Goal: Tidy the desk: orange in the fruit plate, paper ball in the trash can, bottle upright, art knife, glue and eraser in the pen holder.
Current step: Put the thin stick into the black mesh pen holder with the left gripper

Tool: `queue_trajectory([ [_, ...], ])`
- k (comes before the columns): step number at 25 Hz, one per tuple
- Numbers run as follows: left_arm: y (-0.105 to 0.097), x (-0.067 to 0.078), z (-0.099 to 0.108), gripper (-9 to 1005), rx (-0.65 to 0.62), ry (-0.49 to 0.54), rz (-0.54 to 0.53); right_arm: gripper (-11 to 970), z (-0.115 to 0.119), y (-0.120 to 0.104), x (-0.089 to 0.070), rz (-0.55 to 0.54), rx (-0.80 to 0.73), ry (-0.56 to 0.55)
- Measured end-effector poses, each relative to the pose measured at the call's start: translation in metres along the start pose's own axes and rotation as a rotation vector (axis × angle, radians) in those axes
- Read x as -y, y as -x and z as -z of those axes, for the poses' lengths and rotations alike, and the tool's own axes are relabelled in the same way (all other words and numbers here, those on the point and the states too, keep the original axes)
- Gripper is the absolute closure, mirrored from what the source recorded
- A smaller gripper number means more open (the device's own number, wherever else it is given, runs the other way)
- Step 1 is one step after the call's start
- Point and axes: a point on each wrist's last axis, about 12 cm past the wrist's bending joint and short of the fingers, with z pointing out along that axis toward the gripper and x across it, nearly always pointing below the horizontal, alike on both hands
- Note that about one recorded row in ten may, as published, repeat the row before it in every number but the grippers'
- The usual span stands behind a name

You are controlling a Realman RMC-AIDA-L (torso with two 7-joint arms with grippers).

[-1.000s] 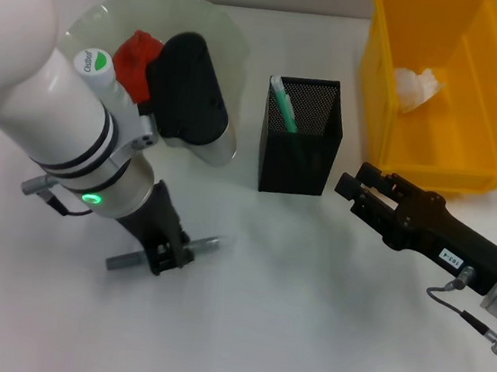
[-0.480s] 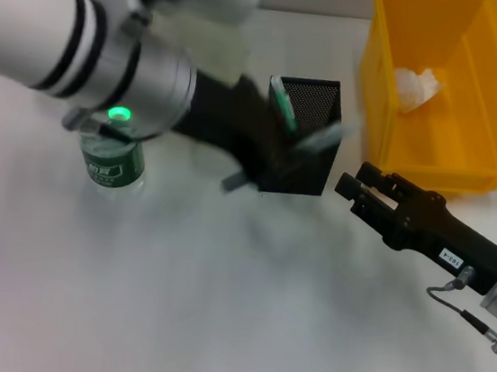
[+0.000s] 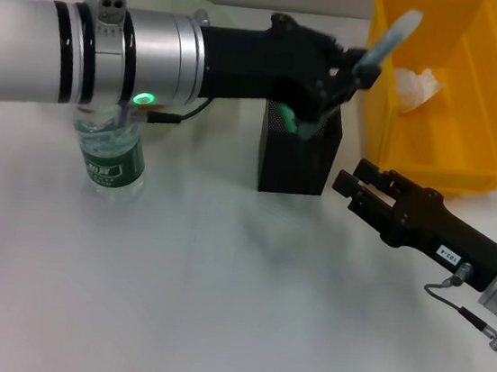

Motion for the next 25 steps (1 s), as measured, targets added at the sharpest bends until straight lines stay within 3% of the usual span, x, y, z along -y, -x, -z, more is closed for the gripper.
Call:
queue_trajectory([
  [4,-0.019,-0.006,-0.007,847,0.107,0.043,0.063,444,0.000,0.001,-0.001,0.000,0.002,0.005],
  [10,-0.049,-0.007,-0.007,850,0.259,0.120,0.045,437,-0.001,0.001,-0.001,-0.002,0.003,0.009],
  [16,-0.062,-0.007,-0.008,849,0.281,0.166,0.031,430,-0.003,0.001,-0.002,-0.003,0.000,0.016],
  [25,-0.081,-0.011,-0.016,850,0.207,0.177,0.037,419,-0.003,0.000,-0.002,-0.006,-0.002,0.019],
])
